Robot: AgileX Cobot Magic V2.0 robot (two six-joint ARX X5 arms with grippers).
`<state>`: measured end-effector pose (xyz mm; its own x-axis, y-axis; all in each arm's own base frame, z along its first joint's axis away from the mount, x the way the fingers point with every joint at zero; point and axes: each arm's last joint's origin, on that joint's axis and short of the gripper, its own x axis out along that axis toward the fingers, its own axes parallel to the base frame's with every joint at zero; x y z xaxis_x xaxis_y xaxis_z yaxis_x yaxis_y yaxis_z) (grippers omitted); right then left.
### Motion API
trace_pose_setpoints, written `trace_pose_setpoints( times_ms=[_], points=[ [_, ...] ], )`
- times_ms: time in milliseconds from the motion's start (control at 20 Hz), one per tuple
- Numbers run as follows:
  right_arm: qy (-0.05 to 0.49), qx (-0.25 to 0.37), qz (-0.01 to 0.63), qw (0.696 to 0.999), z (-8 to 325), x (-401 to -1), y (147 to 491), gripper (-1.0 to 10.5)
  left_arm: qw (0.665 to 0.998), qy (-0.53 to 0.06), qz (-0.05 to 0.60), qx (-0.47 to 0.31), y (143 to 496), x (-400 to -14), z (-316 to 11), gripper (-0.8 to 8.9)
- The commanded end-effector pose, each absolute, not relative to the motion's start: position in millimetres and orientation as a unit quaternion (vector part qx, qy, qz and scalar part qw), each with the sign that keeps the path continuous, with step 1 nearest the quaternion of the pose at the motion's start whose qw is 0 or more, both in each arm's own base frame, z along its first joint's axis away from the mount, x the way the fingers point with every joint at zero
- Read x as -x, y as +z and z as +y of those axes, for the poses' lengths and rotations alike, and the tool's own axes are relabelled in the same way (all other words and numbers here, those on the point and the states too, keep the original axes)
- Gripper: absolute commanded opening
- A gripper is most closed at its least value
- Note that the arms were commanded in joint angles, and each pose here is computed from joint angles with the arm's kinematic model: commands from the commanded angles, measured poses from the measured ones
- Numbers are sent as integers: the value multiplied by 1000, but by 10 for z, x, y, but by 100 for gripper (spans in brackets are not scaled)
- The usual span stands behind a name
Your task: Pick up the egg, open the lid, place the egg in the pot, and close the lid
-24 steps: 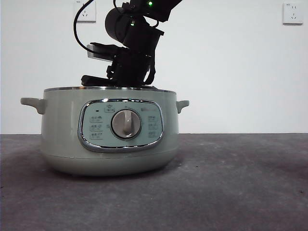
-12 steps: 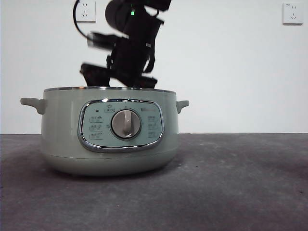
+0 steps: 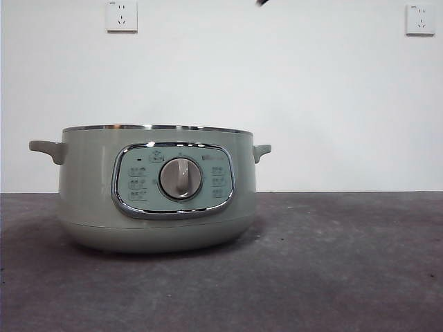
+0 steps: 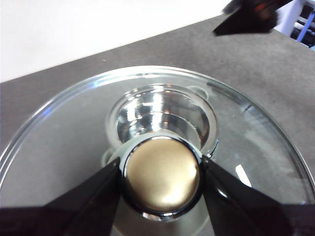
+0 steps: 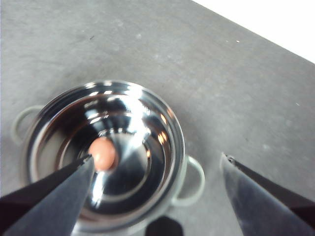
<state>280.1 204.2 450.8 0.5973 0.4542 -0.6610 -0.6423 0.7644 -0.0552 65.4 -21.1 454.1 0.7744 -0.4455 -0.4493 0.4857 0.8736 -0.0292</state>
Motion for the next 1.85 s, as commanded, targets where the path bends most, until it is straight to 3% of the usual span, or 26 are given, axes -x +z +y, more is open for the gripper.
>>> trace_pose_setpoints(
  times_ms=[50, 450, 650, 1100, 1350, 1850],
  points=[
    [325, 150, 315, 879, 1911, -2589, 4665, 437, 934, -287, 210, -35, 4448, -859, -276, -8],
    [376, 140, 315, 860, 1430, -1876, 4916, 436, 916, -317, 243, -44, 4230, -1731, -571, -8],
    [372, 133, 326, 859, 1228, -1601, 4678, 436, 906, -336, 248, -68, 4083, -2102, -892, -8],
    [340, 81, 365, 863, 864, -1112, 3760, 434, 891, -345, 280, -89, 3584, -2784, -1375, -8],
    [322, 60, 371, 869, 755, -973, 3555, 434, 889, -343, 289, -90, 3384, -3003, -1477, -8],
    [308, 57, 361, 878, 696, -908, 3543, 434, 885, -319, 322, -102, 3197, -3114, -1500, -8]
  ],
)
